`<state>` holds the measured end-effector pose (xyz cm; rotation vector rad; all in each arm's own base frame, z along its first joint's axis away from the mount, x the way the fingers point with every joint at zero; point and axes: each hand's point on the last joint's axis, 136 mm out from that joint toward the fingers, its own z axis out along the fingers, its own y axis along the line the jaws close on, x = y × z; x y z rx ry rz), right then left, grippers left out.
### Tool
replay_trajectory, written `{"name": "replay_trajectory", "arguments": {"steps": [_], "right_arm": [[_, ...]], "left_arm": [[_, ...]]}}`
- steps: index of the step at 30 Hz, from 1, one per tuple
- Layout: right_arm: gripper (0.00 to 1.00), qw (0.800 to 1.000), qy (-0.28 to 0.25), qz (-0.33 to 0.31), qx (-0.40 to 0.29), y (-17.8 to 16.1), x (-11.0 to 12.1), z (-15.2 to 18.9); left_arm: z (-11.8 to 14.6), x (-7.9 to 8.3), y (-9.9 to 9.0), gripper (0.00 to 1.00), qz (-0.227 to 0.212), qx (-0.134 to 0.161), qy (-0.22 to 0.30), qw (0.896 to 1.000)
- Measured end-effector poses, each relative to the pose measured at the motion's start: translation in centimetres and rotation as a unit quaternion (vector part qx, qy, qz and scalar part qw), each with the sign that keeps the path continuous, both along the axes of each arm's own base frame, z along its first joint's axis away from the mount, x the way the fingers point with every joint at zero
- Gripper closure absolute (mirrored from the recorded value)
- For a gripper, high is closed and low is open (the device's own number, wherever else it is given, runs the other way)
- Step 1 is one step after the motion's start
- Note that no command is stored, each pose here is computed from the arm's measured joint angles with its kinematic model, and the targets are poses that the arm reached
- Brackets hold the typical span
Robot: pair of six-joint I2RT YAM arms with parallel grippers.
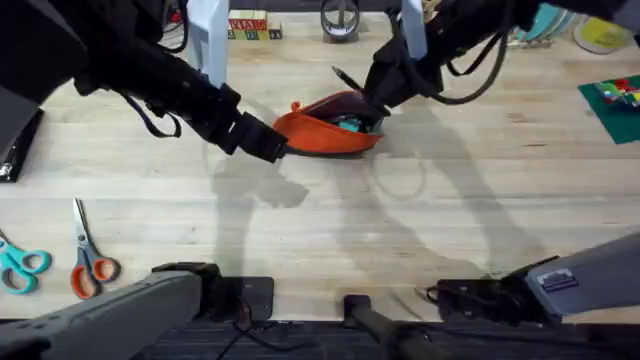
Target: Unzip the bag, pick up the pens from the table one at a time and place them inside, then zip the bag closed.
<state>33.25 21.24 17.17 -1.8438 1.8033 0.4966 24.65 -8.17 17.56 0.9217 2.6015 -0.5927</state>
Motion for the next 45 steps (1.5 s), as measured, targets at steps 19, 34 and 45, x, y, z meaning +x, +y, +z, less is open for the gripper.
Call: {"name": "replay_trajectory", "arguments": {"steps": [19, 34, 45], "right_arm": [[0.97, 0.999, 0.031, 0.022, -0.012, 1.9, 0.3, -3.8], [0.969, 0.998, 0.056, 0.028, -0.021, 2.5, 0.4, -6.4], [0.006, 0.998, 0.053, 0.03, -0.02, 2.6, 0.5, -6.4]], "left_arm": [[0.0, 0.0, 0.0, 0.006, 0.0, 0.0, 0.0, 1.0], [0.0, 0.0, 0.0, 0.006, 0.0, 0.0, 0.0, 1.0], [0.0, 0.0, 0.0, 0.005, 0.0, 0.0, 0.0, 1.0]]}}
